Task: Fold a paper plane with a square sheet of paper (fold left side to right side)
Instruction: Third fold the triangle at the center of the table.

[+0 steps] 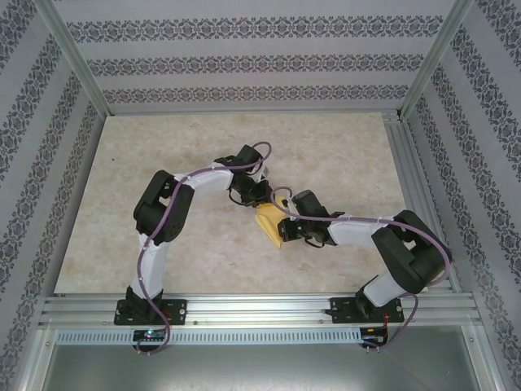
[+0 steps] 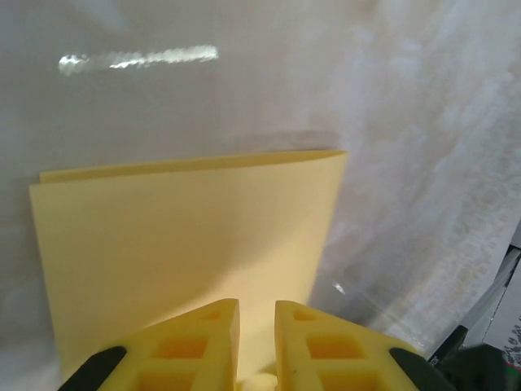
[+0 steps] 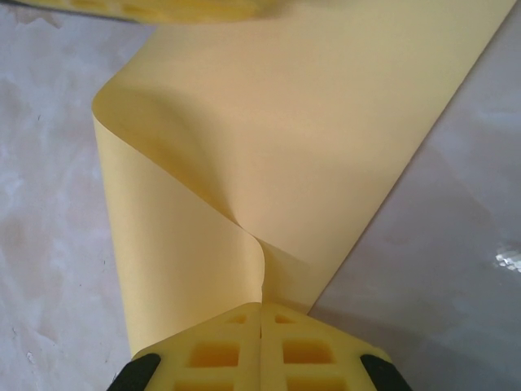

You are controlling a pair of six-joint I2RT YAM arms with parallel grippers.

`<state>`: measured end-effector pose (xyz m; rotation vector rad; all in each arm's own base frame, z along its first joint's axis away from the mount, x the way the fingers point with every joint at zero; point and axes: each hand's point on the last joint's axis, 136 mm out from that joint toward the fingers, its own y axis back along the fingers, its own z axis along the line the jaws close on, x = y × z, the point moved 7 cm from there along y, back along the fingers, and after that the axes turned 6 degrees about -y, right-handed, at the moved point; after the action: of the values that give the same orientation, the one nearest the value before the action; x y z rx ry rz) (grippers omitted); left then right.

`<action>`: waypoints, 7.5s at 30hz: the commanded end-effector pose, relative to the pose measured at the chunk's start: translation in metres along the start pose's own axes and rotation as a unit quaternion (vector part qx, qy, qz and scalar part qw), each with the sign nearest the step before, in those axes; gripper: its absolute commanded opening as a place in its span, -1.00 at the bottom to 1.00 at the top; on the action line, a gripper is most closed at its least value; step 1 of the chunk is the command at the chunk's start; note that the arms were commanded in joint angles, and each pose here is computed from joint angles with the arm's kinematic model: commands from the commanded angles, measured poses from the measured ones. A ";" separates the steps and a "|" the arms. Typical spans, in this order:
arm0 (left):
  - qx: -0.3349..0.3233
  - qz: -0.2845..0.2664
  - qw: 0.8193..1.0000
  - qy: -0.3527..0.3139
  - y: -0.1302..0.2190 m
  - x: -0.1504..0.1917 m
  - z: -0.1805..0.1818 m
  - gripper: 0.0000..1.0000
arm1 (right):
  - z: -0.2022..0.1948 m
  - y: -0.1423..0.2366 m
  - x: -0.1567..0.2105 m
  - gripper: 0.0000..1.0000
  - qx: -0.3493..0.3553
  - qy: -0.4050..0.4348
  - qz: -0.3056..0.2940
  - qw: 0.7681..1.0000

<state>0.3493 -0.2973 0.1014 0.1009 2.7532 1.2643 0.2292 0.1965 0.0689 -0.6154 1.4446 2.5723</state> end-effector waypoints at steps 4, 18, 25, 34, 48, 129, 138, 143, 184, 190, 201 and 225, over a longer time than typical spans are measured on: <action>-0.005 -0.049 0.999 -0.010 0.044 -0.008 -0.010 -0.46 | -0.014 -0.005 0.028 -1.00 0.032 -0.002 0.055 0.998; 0.062 -0.035 0.997 0.029 0.050 0.049 -0.003 -0.78 | -0.012 -0.008 0.026 -1.00 0.031 0.001 0.057 0.998; 0.080 -0.017 0.996 0.032 0.028 0.061 -0.011 -0.79 | -0.012 -0.008 0.026 -1.00 0.032 0.001 0.057 0.998; 0.062 0.008 0.998 0.030 0.006 0.067 -0.012 -0.80 | -0.012 -0.009 0.026 -1.00 0.034 0.002 0.057 0.998; 0.033 0.022 0.999 0.036 -0.006 0.073 0.005 -0.81 | -0.014 -0.010 0.026 -1.00 0.041 0.004 0.061 0.997; -0.013 0.041 0.998 0.041 -0.028 0.078 0.032 -0.88 | 0.007 0.005 0.070 -0.84 -0.024 -0.082 0.163 0.983; -0.014 0.041 0.998 0.039 -0.028 0.076 0.031 -0.89 | 0.002 0.023 0.074 -0.84 -0.015 -0.084 0.158 0.984; -0.014 0.041 0.998 0.039 -0.027 0.076 0.030 -0.89 | 0.018 0.034 0.044 -0.84 -0.051 -0.075 0.114 0.989; 0.017 -0.030 0.999 -0.023 0.032 0.063 -0.011 -1.00 | -0.017 -0.012 0.058 -0.96 0.039 -0.152 0.173 0.972; 0.032 -0.022 0.999 -0.006 0.020 0.080 -0.006 -1.00 | -0.017 -0.014 0.057 -0.96 0.038 -0.150 0.176 0.972; 0.042 -0.015 0.999 0.012 0.000 0.094 -0.005 -1.00 | -0.017 -0.015 0.058 -0.97 0.037 -0.152 0.179 0.971; -0.007 -0.005 0.999 0.039 -0.031 0.108 0.023 -1.00 | -0.019 -0.014 0.060 -0.97 0.045 -0.149 0.189 0.970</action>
<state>0.2488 -0.2926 0.0712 0.0356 2.8471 1.2317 0.2041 0.2128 0.0633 -0.0932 1.3611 2.8500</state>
